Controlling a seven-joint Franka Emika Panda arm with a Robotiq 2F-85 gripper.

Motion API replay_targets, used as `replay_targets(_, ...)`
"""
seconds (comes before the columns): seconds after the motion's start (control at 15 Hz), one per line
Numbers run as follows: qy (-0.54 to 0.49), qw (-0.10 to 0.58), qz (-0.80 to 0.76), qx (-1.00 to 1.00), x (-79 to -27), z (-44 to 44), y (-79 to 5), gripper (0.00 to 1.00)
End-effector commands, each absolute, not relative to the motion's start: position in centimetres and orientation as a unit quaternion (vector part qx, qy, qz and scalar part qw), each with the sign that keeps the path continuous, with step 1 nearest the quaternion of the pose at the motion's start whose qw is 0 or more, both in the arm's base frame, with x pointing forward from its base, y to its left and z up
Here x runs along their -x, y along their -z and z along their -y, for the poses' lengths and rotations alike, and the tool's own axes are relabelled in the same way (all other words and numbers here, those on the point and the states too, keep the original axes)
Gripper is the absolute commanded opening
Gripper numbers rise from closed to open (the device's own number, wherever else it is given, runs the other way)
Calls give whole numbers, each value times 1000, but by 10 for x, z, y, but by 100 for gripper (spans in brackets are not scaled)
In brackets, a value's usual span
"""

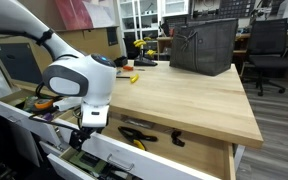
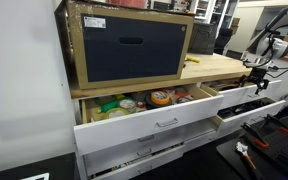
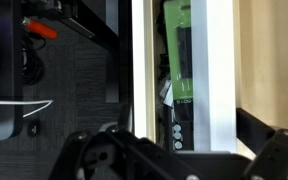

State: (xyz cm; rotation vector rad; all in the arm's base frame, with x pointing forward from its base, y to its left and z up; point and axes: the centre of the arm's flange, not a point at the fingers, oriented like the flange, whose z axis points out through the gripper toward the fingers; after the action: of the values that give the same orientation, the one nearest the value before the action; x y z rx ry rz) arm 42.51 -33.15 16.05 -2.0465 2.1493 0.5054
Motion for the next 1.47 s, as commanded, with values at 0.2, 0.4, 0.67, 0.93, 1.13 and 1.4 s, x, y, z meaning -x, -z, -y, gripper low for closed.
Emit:
replay_targets(0.2, -202, 47, -666, 717, -380, 289, -160, 100)
replay_targets(0.4, -215, 37, -643, 734, -363, 277, -156, 100)
replay_targets(0.67, -235, 22, -620, 749, -348, 264, -152, 100)
replay_targets(0.93, -249, 9, -601, 759, -337, 254, -147, 100)
replay_targets(1.13, -254, 4, -591, 766, -334, 249, -147, 100)
replay_targets(1.4, -259, 3, -582, 771, -329, 243, -147, 100)
